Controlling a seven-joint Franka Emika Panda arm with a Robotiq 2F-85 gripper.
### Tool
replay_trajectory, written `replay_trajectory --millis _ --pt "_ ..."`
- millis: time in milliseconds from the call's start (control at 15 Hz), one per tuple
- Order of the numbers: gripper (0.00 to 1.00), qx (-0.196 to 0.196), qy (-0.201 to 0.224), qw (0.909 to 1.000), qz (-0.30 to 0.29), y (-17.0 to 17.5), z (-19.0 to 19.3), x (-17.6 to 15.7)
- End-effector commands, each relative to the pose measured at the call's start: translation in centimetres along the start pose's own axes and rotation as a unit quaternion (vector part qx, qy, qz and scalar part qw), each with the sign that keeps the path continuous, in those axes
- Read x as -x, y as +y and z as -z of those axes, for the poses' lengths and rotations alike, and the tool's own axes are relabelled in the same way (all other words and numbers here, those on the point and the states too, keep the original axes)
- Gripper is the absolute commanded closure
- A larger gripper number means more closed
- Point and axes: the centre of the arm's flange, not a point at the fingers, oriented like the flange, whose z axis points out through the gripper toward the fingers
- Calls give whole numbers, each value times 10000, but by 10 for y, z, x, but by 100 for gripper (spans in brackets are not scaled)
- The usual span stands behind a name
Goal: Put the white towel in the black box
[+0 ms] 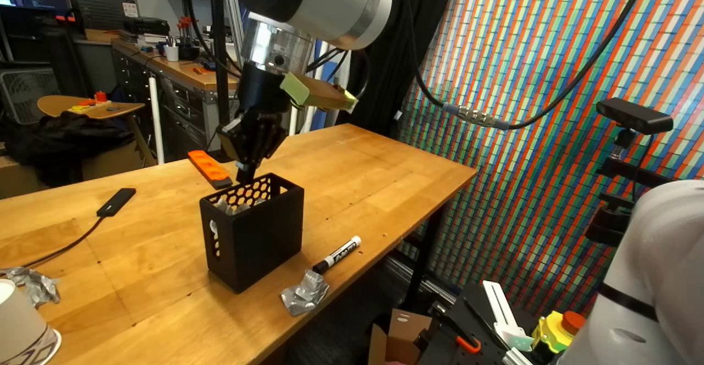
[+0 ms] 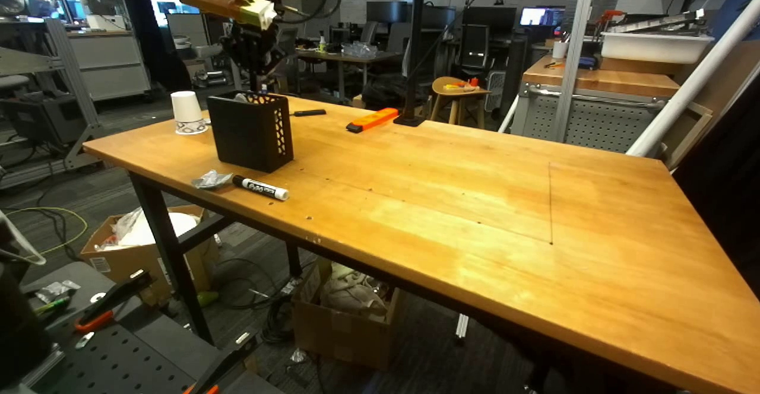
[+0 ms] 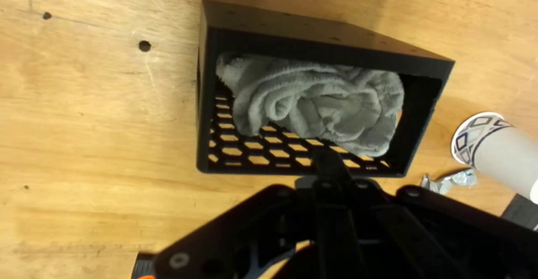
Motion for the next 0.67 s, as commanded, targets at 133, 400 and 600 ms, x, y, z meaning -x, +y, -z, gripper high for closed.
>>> replay_trajectory --millis 133,400,600 --pt "94 -3 163 9998 -118 -1 21 0" --pt "73 -2 195 9997 -155 -1 26 0" --pt "73 -2 194 9997 -160 -1 26 0"
